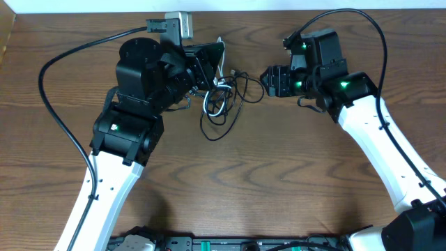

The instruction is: Untangle cables

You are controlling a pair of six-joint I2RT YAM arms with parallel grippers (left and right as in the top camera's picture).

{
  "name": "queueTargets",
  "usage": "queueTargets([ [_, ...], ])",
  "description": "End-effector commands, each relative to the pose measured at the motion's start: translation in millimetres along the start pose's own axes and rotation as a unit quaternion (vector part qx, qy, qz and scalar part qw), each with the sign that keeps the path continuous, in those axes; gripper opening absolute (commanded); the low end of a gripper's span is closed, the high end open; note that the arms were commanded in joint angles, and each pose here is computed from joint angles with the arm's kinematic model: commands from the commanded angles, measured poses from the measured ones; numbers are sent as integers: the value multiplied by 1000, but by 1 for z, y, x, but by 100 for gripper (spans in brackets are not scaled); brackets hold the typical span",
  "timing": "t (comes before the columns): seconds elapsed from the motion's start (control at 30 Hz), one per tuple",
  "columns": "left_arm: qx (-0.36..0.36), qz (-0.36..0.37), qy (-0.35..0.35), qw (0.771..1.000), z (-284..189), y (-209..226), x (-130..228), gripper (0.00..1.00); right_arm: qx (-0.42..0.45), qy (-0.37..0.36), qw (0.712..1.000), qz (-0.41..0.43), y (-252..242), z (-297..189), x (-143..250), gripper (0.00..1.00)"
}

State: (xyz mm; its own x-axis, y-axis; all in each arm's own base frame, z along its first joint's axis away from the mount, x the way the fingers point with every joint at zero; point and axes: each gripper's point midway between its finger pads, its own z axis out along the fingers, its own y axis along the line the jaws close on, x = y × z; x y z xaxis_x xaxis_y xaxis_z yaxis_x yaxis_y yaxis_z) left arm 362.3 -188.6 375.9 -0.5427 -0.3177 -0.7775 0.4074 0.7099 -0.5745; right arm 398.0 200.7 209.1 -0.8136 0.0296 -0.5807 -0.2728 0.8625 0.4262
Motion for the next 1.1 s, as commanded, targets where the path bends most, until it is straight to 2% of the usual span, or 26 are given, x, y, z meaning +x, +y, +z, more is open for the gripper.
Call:
queueTargets([
  [0.0, 15, 6, -13, 1000, -7, -10, -10, 8, -50, -2, 999, -14, 20, 3, -6, 69],
  [0.33, 14, 3, -12, 1000, -7, -9, -9, 7, -169, 28, 985, -38, 63, 38, 6, 71],
  [0.53, 13, -6, -10, 1000, -6, -9, -8, 7, -181, 50, 981, -40, 70, 53, 18, 71],
  [0.7, 14, -8, -11, 1000, -6, -9, -9, 7, -136, 105, 985, -7, 52, 86, 50, 48],
  [0.93, 18, -10, -19, 1000, -8, -12, -13, 7, -71, 148, 986, 32, 12, 115, 75, 1],
  [1.07, 25, -5, -31, 999, -8, -15, -18, 7, -6, 144, 989, 44, -19, 111, 73, 1],
])
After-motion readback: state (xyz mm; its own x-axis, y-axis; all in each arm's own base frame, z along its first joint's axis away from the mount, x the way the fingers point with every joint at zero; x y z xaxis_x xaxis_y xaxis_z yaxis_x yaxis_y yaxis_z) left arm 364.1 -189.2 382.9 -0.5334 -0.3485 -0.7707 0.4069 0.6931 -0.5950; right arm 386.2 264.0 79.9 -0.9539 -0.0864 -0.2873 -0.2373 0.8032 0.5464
